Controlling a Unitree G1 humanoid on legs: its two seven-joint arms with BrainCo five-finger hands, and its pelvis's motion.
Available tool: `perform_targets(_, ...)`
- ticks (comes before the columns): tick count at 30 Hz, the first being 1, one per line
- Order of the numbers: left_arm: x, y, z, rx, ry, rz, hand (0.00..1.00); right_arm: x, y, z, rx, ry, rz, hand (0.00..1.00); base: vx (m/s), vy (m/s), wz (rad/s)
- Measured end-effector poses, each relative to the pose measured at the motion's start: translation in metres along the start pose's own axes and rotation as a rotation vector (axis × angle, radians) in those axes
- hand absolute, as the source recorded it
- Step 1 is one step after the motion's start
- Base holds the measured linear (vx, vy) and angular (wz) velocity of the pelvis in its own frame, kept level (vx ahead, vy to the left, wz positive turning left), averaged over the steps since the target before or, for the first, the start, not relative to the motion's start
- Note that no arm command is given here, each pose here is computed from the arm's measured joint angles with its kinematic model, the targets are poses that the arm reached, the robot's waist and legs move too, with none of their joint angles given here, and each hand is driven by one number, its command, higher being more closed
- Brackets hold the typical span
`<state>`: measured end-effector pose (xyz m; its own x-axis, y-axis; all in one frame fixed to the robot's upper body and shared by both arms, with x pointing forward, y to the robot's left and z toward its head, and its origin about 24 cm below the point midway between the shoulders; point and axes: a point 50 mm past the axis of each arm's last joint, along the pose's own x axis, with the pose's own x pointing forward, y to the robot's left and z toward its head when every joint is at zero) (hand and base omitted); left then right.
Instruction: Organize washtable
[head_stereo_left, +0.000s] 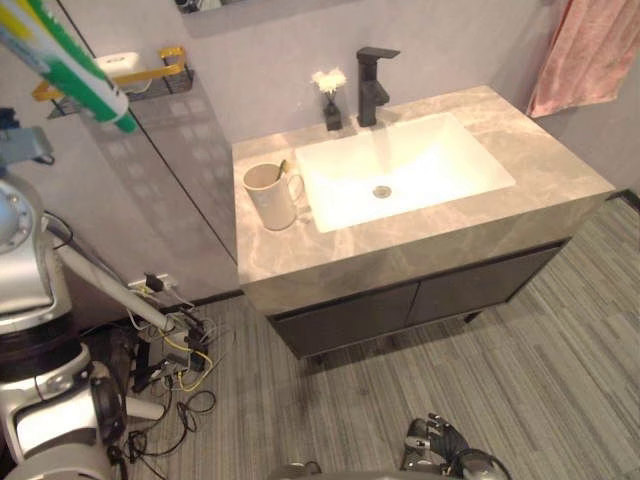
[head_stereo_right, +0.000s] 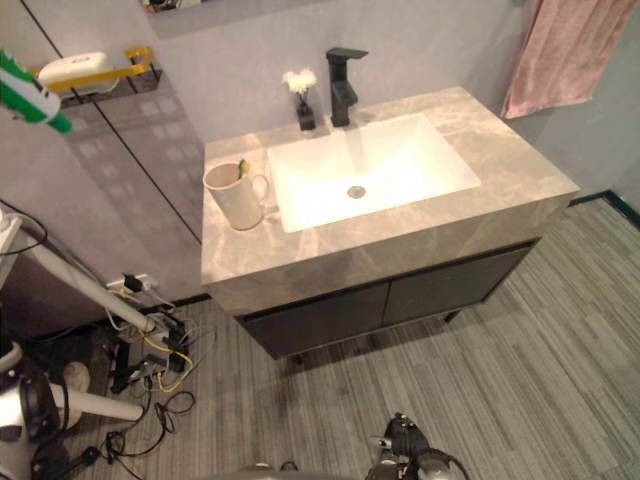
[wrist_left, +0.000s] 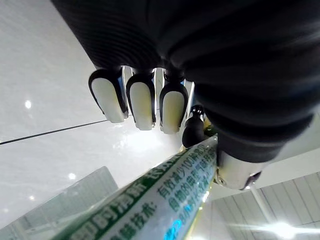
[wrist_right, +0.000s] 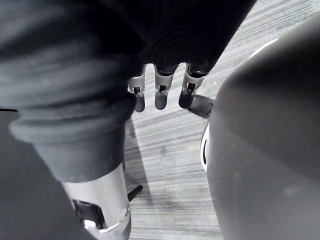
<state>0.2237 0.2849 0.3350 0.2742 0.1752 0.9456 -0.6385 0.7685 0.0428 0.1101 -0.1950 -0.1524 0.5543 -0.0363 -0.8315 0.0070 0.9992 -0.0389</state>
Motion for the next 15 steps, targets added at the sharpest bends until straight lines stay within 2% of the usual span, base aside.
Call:
perform_targets(8, -0.028, -0.008, -0.02, -0.05, 0.133, 0.015, 1.0, -0.003, 0.001, 0.0, 0.004, -0.02, 0.002, 0.0, 0.0, 0.013, 0.04)
perform_targets(15, -0.035, -0.011, -0.023, -0.07, 0.159, 0.033, 1.0, -0.006, 0.005, -0.003, 0.012, -0.03, 0.01, 0.0, 0.04, 0.005, -0.04)
